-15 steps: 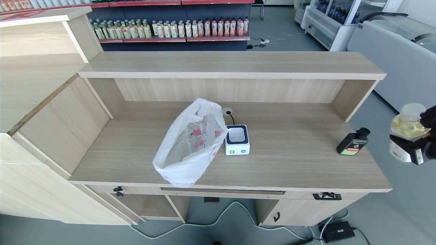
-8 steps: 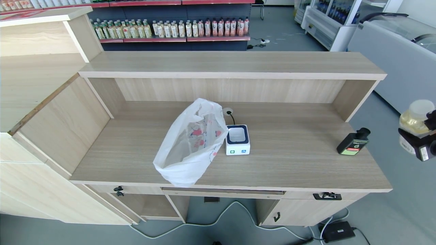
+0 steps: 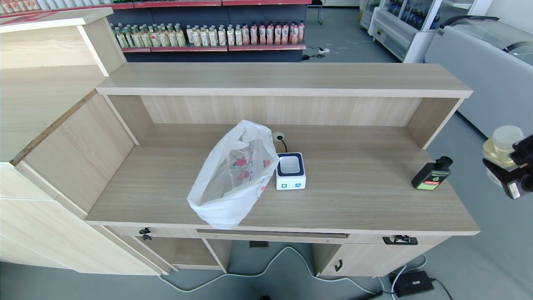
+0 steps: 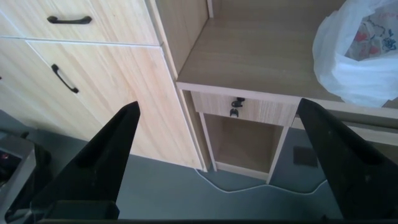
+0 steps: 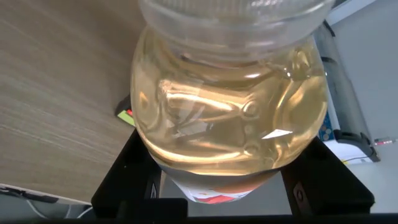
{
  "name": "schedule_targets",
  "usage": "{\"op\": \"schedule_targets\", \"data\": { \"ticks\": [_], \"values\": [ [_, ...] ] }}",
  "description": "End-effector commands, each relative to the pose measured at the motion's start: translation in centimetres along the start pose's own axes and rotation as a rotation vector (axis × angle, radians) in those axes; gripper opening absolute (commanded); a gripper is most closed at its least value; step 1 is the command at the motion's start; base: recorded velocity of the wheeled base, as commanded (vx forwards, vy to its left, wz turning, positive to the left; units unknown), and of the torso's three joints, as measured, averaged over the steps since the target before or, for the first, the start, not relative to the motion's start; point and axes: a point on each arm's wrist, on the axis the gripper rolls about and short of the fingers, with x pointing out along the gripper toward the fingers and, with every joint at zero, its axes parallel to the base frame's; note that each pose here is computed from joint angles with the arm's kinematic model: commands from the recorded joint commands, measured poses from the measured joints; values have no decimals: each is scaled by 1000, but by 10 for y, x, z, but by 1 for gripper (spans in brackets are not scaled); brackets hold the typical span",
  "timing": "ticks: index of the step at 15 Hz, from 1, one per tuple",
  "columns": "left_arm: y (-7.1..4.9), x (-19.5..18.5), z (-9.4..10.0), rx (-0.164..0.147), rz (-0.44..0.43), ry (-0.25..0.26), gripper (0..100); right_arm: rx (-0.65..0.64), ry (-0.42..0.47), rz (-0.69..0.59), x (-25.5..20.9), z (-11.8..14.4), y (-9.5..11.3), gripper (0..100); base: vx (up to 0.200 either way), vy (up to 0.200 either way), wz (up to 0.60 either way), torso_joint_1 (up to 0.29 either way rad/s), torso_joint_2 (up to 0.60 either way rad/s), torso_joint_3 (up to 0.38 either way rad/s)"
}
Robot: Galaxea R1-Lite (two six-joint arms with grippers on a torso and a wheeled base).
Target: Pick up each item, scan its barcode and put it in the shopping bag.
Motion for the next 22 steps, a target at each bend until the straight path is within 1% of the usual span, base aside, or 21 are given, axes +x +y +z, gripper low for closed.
{"op": "schedule_targets", "data": {
  "ticks": [1,4,9,11,22],
  "values": [
    [0,0,0,1,0,-1,100,3,5,8,3,-2,2,0,0,0,0,0,0,0],
    [0,0,0,-1,-1,-1,100,4,-4,27,4,0,7,0,0,0,0,0,0,0],
    [0,0,0,4,-4,-1,100,1,-21,15,6,4,3,0,0,0,0,0,0,0],
    [0,0,0,1,-3,-1,100,1,-19,14,5,4,3,0,0,0,0,0,0,0],
    [0,0,0,-1,-4,-1,100,9,-5,37,9,-1,9,0,0,200,0,2,3,5]
  ]
}}
